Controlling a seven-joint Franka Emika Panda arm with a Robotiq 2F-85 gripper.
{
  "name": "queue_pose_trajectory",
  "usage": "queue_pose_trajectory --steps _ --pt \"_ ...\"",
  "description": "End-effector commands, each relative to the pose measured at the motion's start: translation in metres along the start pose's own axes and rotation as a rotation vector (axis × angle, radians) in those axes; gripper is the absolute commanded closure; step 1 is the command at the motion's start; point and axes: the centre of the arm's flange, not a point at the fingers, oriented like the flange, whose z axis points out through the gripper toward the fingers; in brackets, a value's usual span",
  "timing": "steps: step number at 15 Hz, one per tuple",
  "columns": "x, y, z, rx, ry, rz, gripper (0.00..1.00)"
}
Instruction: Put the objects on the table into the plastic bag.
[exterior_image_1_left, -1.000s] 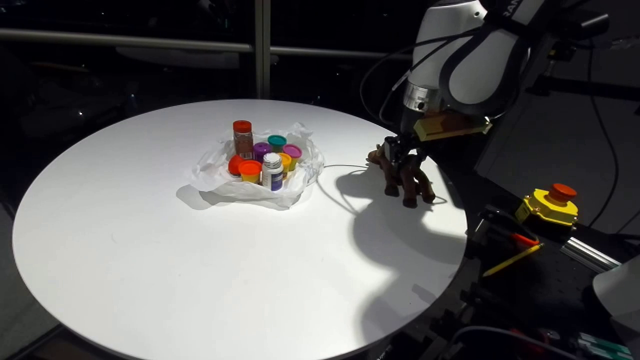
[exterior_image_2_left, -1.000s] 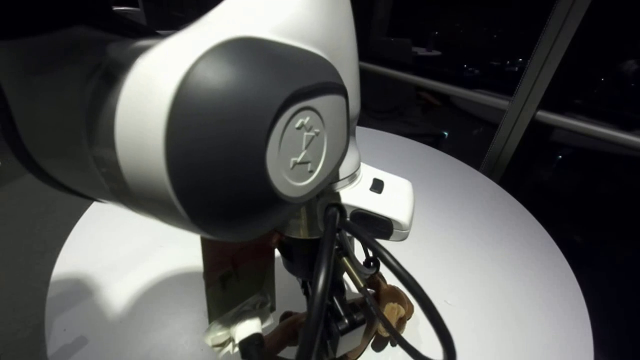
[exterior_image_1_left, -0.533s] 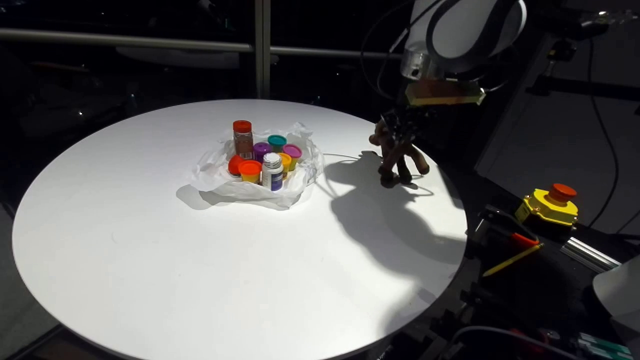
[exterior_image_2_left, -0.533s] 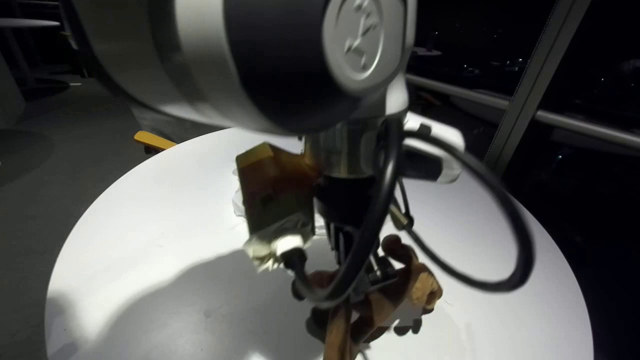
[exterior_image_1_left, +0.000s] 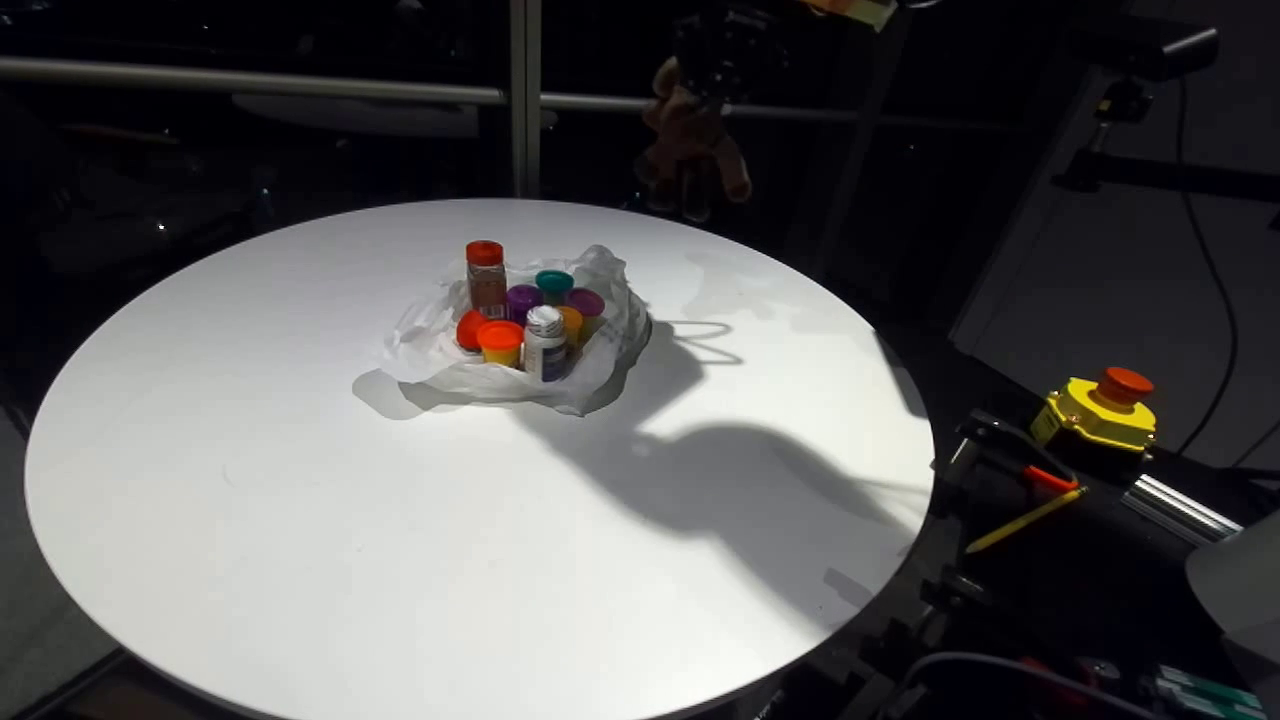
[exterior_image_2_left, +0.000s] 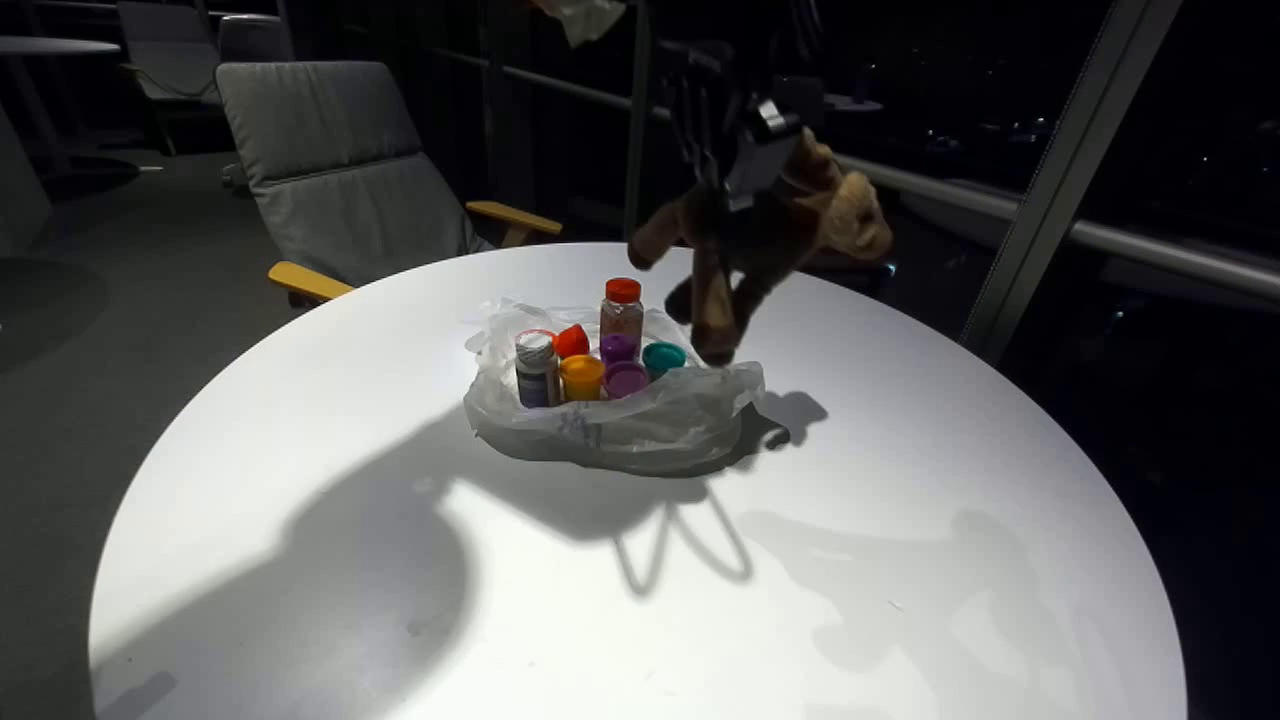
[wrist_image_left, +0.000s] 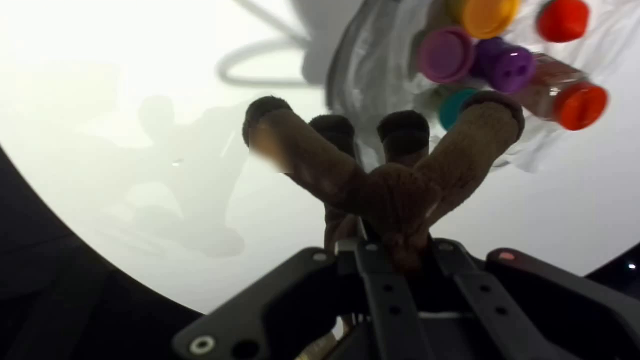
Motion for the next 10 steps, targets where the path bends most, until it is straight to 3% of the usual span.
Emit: queue_pose_trajectory --steps 1,5,10 --pt "0.024 -0.086 0.006 0.063 0.01 0.0 0.92" --pt "0.021 -0.136 0.052 0.057 0.023 0.014 0.92" --pt "0.012 -0.153 0.123 -0.007 -0.009 0.057 0.92"
